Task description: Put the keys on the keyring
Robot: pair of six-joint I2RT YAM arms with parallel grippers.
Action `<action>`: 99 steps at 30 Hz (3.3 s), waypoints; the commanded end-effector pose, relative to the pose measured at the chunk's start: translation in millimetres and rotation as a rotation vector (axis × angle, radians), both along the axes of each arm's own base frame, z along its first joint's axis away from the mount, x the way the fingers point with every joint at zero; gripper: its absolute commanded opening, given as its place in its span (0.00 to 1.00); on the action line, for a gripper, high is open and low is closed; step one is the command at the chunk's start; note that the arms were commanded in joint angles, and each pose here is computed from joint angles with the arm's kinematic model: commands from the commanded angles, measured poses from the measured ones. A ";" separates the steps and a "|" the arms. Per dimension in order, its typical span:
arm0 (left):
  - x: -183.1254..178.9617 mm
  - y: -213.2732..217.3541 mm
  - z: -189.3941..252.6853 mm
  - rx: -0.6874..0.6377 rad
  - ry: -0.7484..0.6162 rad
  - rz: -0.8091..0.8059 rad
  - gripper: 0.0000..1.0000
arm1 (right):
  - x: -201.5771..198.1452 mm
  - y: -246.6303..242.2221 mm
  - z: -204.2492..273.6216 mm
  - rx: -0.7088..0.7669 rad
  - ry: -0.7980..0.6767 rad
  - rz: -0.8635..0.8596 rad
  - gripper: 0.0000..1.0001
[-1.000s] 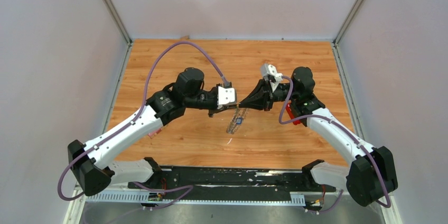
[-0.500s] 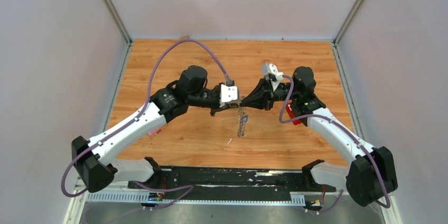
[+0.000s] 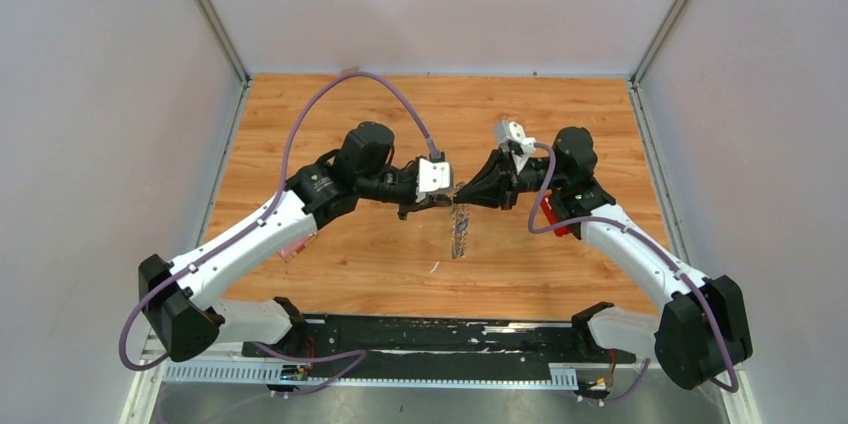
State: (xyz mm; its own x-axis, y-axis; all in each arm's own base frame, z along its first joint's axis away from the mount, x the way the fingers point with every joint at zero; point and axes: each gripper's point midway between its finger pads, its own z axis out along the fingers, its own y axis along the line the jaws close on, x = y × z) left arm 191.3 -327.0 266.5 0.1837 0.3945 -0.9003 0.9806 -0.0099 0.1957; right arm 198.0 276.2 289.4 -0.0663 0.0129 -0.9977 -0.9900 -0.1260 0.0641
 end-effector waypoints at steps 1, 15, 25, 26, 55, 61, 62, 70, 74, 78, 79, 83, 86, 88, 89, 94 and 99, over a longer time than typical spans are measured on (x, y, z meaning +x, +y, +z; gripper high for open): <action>-11.3 -14.6 17.7 -0.065 -0.040 -0.130 0.00 | -10.7 7.0 12.0 0.033 -0.079 0.056 0.00; -19.2 -22.9 20.5 -0.063 -0.156 -0.315 0.00 | -24.1 13.9 6.7 0.015 -0.094 0.126 0.00; 7.0 -25.9 40.2 -0.086 -0.209 -0.165 0.11 | -23.4 14.2 5.6 0.010 -0.110 0.123 0.00; 7.9 -24.7 41.5 -0.086 -0.218 -0.158 0.11 | -23.2 14.2 5.6 0.009 -0.109 0.122 0.00; -15.9 21.0 27.9 0.000 -0.269 -0.130 0.48 | -17.0 7.8 13.7 0.017 -0.113 0.086 0.00; -16.5 13.0 14.8 0.003 -0.189 -0.135 0.38 | -17.8 5.4 17.5 0.027 -0.112 0.077 0.00; -17.4 11.8 13.4 -0.001 -0.176 -0.138 0.37 | -17.8 5.2 17.9 0.028 -0.112 0.075 0.00; -17.6 5.8 4.3 -0.005 -0.116 -0.136 0.28 | -16.3 4.8 18.3 0.030 -0.112 0.064 0.00; -15.7 1.9 5.9 -0.026 -0.102 -0.124 0.28 | -14.8 4.9 17.5 0.029 -0.109 0.058 0.00; -14.0 -0.7 6.6 -0.036 -0.095 -0.118 0.26 | -14.9 5.2 16.8 0.028 -0.106 0.058 0.00; -13.8 -1.3 7.7 -0.040 -0.095 -0.116 0.26 | -14.6 5.3 16.6 0.028 -0.105 0.057 0.00; -16.4 -1.9 6.9 -0.045 -0.080 -0.124 0.24 | -14.4 4.8 17.5 0.030 -0.110 0.052 0.00; -18.0 -2.3 5.2 -0.050 -0.068 -0.126 0.21 | -14.2 4.7 17.8 0.031 -0.111 0.049 0.00; -19.6 -2.1 4.5 -0.055 -0.061 -0.128 0.17 | -13.8 4.4 18.1 0.032 -0.113 0.046 0.00; -20.2 -2.1 3.3 -0.056 -0.055 -0.127 0.14 | -13.8 4.1 18.4 0.033 -0.114 0.045 0.00; -21.2 -4.4 1.0 -0.071 -0.029 -0.126 0.05 | -11.5 4.3 17.5 0.032 -0.113 0.033 0.00; -24.2 -6.7 4.0 -0.091 -0.004 -0.138 0.00 | -6.9 4.1 15.7 0.029 -0.111 0.007 0.00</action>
State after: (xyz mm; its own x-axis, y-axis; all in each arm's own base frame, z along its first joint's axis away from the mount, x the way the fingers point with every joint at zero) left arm 179.4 -326.9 262.2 0.2516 0.3389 -0.9066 0.9678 -0.0857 0.2365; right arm 186.8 280.5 282.4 -0.0608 -0.0094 -0.9981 -0.9830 -0.1729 0.0615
